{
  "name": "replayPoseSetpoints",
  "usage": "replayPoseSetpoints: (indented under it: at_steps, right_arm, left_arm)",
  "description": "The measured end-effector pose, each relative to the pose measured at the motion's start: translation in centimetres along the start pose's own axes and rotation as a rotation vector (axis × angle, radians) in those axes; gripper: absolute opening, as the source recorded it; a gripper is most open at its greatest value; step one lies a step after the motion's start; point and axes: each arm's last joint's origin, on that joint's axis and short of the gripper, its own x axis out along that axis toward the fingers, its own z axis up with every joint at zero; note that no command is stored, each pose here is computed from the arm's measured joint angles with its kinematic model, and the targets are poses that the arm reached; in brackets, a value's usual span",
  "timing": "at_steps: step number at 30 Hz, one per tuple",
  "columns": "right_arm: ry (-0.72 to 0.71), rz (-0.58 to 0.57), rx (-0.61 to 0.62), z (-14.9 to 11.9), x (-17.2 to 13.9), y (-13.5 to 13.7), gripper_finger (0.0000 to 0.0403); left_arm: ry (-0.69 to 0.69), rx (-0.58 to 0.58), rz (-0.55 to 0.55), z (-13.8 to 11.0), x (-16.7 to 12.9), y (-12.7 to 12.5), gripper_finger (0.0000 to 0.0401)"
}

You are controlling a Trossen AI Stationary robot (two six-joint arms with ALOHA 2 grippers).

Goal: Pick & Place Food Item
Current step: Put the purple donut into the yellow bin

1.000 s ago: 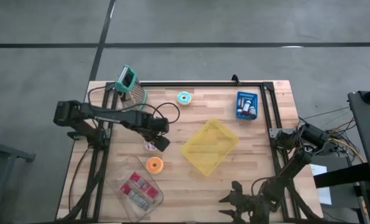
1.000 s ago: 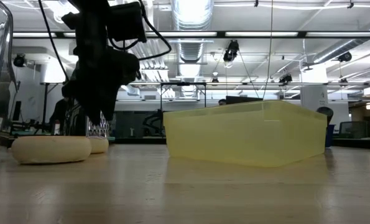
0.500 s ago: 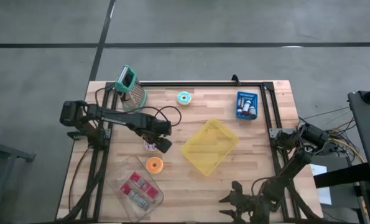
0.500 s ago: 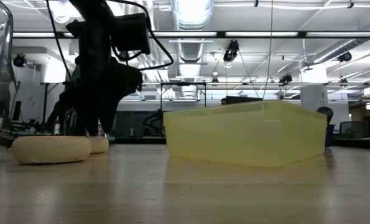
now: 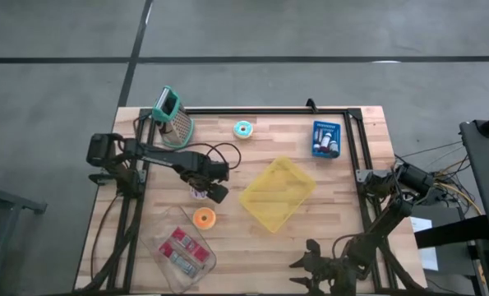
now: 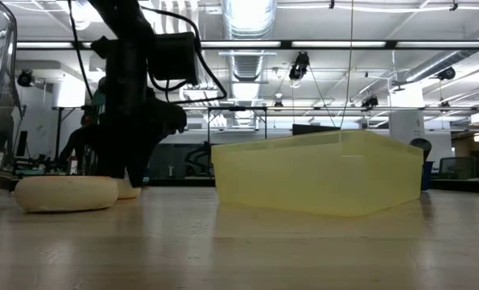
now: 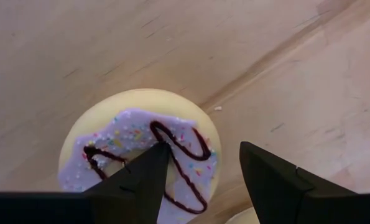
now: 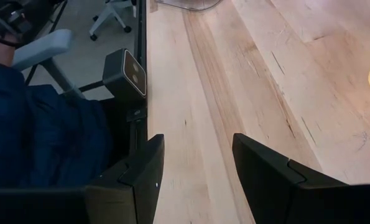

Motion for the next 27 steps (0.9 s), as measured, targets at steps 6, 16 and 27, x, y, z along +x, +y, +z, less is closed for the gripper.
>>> replayPoseSetpoints:
  at_steps: [6,16,27]
  right_arm:
    - [0.000,0.000,0.000,0.00,0.00,0.00,0.0187]
    - [0.000,0.000,0.000,-0.01,0.00,0.00,0.0187]
    - [0.000,0.000,0.000,-0.01,0.01,-0.01,0.0187]
  left_arm:
    - [0.001,-0.005,0.008,0.05,0.25,-0.01,0.0206]
    - [-0.007,0.006,0.017,0.06,0.22,0.04,0.0146]
    - [-0.016,0.017,0.028,0.07,0.22,0.09,0.0063]
